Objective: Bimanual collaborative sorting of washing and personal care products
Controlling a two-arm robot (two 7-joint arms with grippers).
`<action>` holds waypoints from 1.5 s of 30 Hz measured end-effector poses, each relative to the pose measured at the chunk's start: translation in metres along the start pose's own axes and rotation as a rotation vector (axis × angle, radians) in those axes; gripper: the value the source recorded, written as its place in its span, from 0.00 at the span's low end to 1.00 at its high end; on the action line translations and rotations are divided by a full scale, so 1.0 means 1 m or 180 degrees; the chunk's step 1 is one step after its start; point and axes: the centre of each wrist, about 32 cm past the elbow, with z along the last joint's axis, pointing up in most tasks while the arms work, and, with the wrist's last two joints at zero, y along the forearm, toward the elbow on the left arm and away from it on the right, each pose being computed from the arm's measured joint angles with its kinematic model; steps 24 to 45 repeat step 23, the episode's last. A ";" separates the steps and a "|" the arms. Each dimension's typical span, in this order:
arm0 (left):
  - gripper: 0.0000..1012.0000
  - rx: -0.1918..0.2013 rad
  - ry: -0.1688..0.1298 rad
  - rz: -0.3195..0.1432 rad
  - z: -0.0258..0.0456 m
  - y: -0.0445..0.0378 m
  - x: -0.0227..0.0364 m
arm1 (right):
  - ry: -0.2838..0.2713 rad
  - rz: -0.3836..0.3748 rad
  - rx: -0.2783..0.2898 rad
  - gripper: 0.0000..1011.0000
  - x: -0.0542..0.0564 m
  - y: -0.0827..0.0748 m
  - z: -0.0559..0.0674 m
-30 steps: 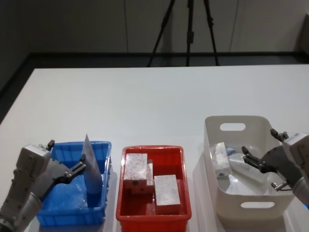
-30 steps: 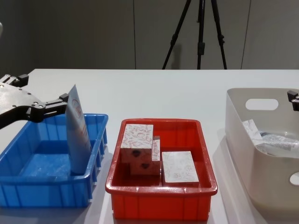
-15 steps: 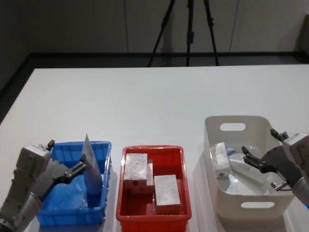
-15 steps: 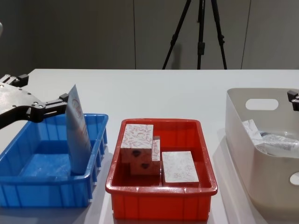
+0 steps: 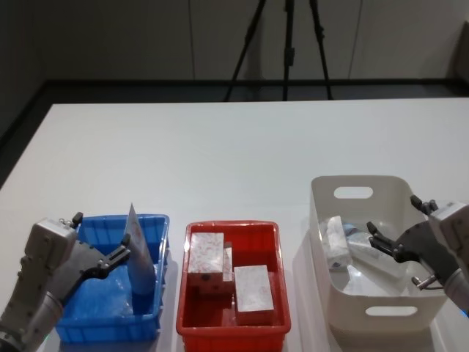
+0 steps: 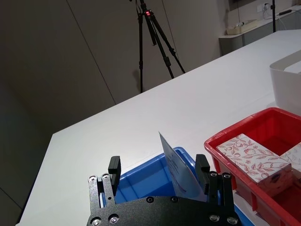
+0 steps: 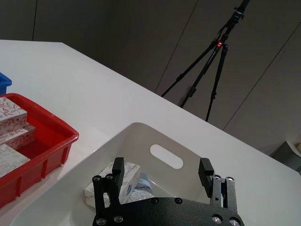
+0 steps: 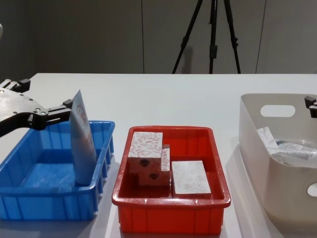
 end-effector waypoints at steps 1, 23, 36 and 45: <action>0.99 0.0000 0.0000 0.0000 0.0000 0.0000 0.0000 | 0.0000 0.0000 0.0000 0.99 0.000 0.000 0.000; 0.99 0.0000 0.0000 0.0000 0.0000 0.0000 0.0000 | 0.0000 0.0000 0.0000 0.99 0.000 0.000 0.000; 0.99 0.0000 0.0000 0.0000 0.0000 0.0000 0.0000 | 0.0000 0.0000 0.0000 0.99 0.000 0.000 0.000; 0.99 0.0000 0.0000 0.0000 0.0000 0.0000 0.0000 | 0.0000 0.0000 0.0000 0.99 0.000 0.000 0.000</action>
